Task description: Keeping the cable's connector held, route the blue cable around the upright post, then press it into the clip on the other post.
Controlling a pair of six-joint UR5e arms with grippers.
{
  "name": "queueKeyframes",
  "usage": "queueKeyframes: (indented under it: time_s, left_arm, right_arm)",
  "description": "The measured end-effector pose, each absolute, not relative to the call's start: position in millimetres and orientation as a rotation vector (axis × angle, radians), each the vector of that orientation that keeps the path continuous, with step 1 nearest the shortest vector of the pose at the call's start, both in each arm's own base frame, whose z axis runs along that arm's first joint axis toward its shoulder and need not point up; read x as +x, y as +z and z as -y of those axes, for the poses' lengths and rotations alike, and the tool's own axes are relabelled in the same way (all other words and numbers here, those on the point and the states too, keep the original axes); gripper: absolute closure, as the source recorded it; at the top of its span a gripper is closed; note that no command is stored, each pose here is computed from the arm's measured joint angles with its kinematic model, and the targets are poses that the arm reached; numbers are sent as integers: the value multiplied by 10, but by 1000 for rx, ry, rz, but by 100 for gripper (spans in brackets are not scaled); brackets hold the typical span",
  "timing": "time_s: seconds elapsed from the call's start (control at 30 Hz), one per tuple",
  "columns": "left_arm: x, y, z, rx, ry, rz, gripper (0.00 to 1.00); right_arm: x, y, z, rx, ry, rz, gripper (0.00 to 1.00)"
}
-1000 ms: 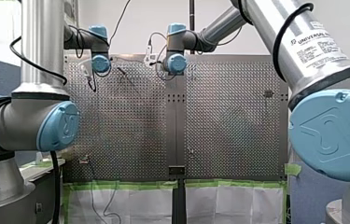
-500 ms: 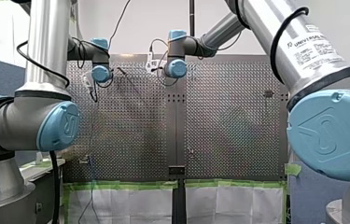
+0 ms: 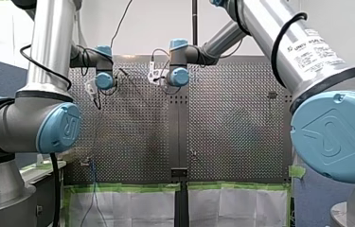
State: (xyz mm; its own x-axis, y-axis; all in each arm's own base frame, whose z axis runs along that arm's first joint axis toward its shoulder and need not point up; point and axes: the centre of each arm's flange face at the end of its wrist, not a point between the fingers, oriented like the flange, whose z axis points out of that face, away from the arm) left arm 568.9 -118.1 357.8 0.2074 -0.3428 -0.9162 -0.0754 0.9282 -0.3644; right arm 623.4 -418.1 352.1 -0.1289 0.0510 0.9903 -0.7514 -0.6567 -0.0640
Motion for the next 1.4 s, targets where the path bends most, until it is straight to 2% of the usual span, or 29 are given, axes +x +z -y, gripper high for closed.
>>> queueKeyframes:
  time_s: [0.3, 0.33, 0.37, 0.43, 0.47, 0.5, 0.57, 0.6, 0.63, 0.67, 0.7, 0.77, 0.8, 0.87, 1.0, 1.03, 1.07, 1.4]
  left_arm:
    - [5721, 3578, 1200, -371, -213, -1332, 100]
    - [5723, 3581, 1201, -372, -216, -1330, 96]
    - [5724, 3582, 1205, -374, -220, -1328, 84]
    - [5725, 3583, 1211, -376, -227, -1326, 81]
    - [5725, 3582, 1214, -377, -231, -1326, 70]
    - [5726, 3582, 1216, -376, -234, -1326, 70]
    - [5726, 3581, 1222, -375, -240, -1327, 61]
    - [5725, 3580, 1221, -378, -241, -1327, 61]
    - [5725, 3580, 1219, -381, -242, -1327, 57]
    - [5724, 3578, 1216, -385, -243, -1327, 48]
    - [5723, 3577, 1213, -387, -243, -1327, 48]
    - [5719, 3572, 1211, -392, -242, -1330, 35]
    - [5716, 3569, 1210, -395, -241, -1332, 35]
    - [5707, 3558, 1203, -403, -234, -1339, 27]
    - [5687, 3533, 1208, -410, -228, -1359, 24]
    - [5684, 3530, 1210, -410, -228, -1363, 16]
    - [5681, 3525, 1213, -409, -229, -1367, 13]
    - [5679, 3517, 1226, -407, -242, -1373, 13]
  right_arm:
    - [6280, 3213, 4184, 1635, 1796, 794, 100]
    - [6281, 3180, 4186, 1640, 1791, 795, 100]
    - [6281, 3147, 4188, 1644, 1785, 796, 100]
    - [6276, 3087, 4196, 1653, 1774, 799, 100]
    - [6274, 3070, 4199, 1656, 1771, 799, 100]
    - [6272, 3054, 4202, 1658, 1768, 800, 100]
    - [6268, 3040, 4208, 1660, 1764, 801, 100]
    - [6266, 3034, 4212, 1660, 1763, 801, 100]
    - [6266, 3028, 4214, 1661, 1761, 801, 100]
    - [6266, 3017, 4216, 1662, 1759, 801, 100]
    - [6267, 3000, 4218, 1665, 1757, 801, 100]
    - [6272, 2960, 4224, 1670, 1751, 802, 100]
    - [6275, 2927, 4227, 1675, 1747, 803, 100]
    - [6279, 2870, 4231, 1684, 1740, 806, 100]
    - [6272, 2761, 4240, 1708, 1714, 813, 100]
    - [6268, 2743, 4241, 1713, 1707, 813, 100]
    - [6262, 2723, 4242, 1718, 1699, 813, 100]
    - [6268, 2261, 4234, 1786, 1626, 829, 100]
